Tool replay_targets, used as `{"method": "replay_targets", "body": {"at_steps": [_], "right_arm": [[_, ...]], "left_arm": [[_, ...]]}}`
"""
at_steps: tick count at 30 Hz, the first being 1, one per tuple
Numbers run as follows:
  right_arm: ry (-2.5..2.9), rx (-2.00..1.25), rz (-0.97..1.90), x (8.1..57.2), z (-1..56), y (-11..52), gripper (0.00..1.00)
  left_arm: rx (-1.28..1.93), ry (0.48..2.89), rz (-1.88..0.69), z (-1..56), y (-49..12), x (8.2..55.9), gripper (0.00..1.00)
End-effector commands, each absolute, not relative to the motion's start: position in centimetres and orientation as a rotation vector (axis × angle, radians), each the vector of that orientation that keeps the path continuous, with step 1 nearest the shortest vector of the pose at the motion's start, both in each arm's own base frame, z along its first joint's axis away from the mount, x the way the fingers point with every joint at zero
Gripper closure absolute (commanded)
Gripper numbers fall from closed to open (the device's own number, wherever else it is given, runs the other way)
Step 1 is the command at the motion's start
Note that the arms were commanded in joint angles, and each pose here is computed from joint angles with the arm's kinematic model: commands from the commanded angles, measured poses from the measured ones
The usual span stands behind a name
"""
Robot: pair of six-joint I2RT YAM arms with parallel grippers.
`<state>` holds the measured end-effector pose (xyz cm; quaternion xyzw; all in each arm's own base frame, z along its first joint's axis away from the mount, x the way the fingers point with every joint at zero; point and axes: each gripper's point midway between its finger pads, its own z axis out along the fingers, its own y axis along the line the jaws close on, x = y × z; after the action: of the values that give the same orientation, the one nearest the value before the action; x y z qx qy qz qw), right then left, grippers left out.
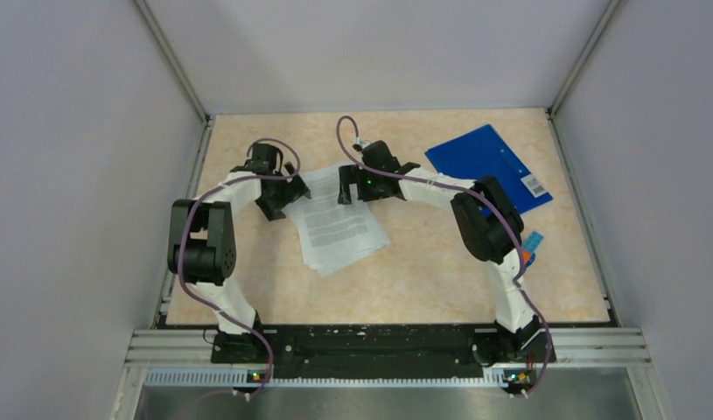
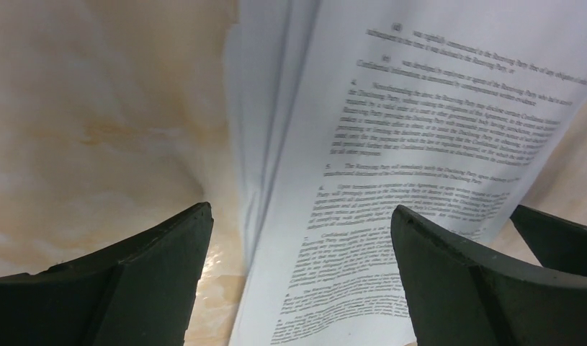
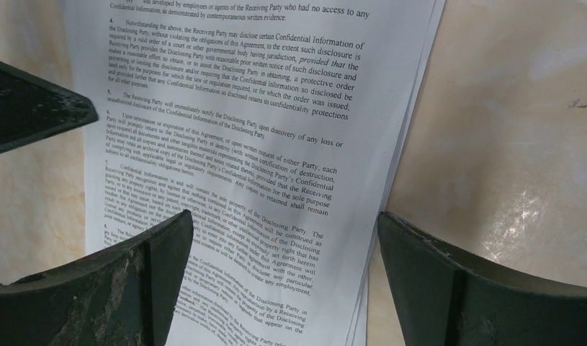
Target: Put the files into the folder
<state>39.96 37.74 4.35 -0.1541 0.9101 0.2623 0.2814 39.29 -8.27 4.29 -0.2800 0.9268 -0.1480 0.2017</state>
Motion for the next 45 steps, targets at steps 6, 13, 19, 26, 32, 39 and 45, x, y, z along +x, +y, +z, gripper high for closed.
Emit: {"method": "replay_targets", "body": {"at_steps": [6, 13, 19, 26, 32, 39, 45], "right_arm": [[2.634, -0.316, 0.604, 34.5, -0.6, 36.8, 0.01], [2.619, -0.304, 0.779, 29.2, -0.5, 45.2, 0.01], [2.577, -0.337, 0.87, 26.9, 0.4, 51.6, 0.01], [2.432, -0.347, 0.85, 31.1, 5.1, 48.5, 0.01], [2.227, -0.269, 0.685, 38.4, 14.4, 39.1, 0.01], [2.121, 0.05, 0.414, 49.4, 17.1, 19.6, 0.01], [2.023, 0.354, 0.286, 55.0, 17.0, 5.0, 0.01]], "left_arm": [[-0.787, 2.345, -0.126, 13.6, 0.4, 38.9, 0.02], [-0.703, 2.234, -0.153, 19.8, 0.6, 38.8, 0.02], [-0.656, 2.199, -0.245, 21.5, -0.6, 38.7, 0.02], [-0.6, 2.212, -0.435, 21.8, -3.4, 39.0, 0.02], [-0.512, 2.208, -0.586, 22.7, -8.7, 38.9, 0.02], [-0.356, 2.281, -0.81, 20.8, -17.0, 35.3, 0.02], [-0.234, 2.325, -0.897, 19.5, -20.2, 31.4, 0.02]]}}
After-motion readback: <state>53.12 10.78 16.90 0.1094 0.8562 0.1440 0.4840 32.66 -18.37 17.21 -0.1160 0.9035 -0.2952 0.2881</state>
